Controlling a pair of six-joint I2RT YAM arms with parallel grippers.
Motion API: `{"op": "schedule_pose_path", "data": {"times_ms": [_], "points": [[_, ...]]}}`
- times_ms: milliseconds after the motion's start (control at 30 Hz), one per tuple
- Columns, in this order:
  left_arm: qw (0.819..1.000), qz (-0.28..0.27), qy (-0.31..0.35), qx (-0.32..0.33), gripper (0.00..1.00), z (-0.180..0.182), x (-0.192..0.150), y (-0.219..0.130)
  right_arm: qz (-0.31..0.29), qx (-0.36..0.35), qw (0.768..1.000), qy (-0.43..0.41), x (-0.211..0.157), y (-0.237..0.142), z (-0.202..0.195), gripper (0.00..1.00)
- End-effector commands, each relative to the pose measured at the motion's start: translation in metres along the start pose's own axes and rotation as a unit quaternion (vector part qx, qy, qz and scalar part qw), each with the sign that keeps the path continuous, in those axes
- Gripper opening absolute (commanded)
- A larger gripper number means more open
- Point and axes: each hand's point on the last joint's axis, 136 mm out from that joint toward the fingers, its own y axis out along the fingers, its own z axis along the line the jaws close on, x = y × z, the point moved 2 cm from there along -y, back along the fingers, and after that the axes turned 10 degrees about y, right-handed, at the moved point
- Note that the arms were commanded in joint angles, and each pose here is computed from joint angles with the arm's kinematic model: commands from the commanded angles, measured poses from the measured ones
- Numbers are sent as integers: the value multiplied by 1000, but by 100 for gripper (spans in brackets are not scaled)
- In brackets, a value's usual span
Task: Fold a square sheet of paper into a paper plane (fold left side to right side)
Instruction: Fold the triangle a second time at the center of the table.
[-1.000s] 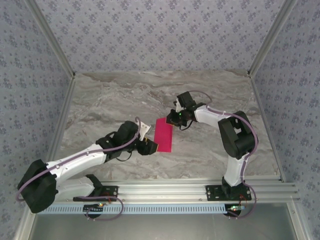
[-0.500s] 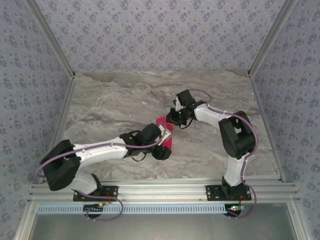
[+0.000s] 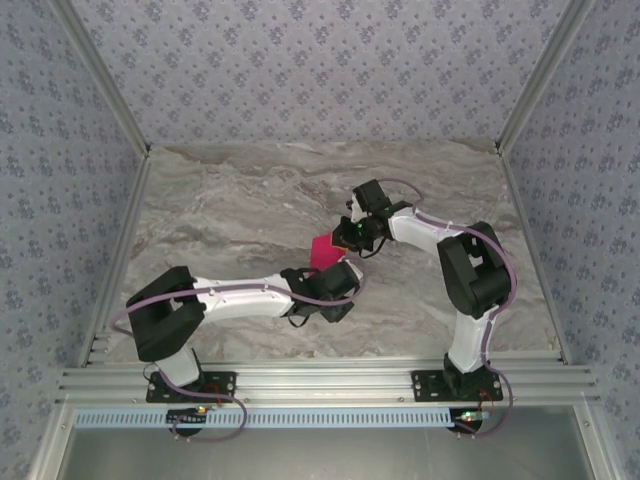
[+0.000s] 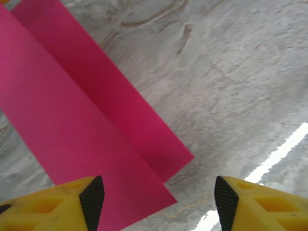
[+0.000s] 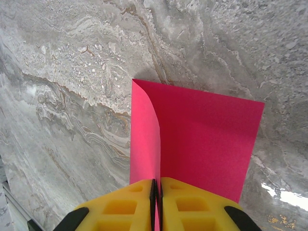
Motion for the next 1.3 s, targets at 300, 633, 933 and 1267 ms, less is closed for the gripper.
{"op": "schedule_pose_path", "data": {"times_ms": [300, 633, 933, 1267], "points": [[999, 1, 37, 35, 35, -2, 8, -5, 3, 1, 1000, -3, 2, -2, 5, 14], [998, 0, 37, 41, 1, -1, 8, -6, 3, 0, 1000, -2, 2, -2, 5, 14], [999, -15, 25, 27, 0, 1, 14, -13, 3, 10, 1000, -25, 2, -4, 10, 19], [994, -47, -39, -92, 0, 6, 19, -19, -69, 57, 993, -74, 18, -47, 37, 53]]}}
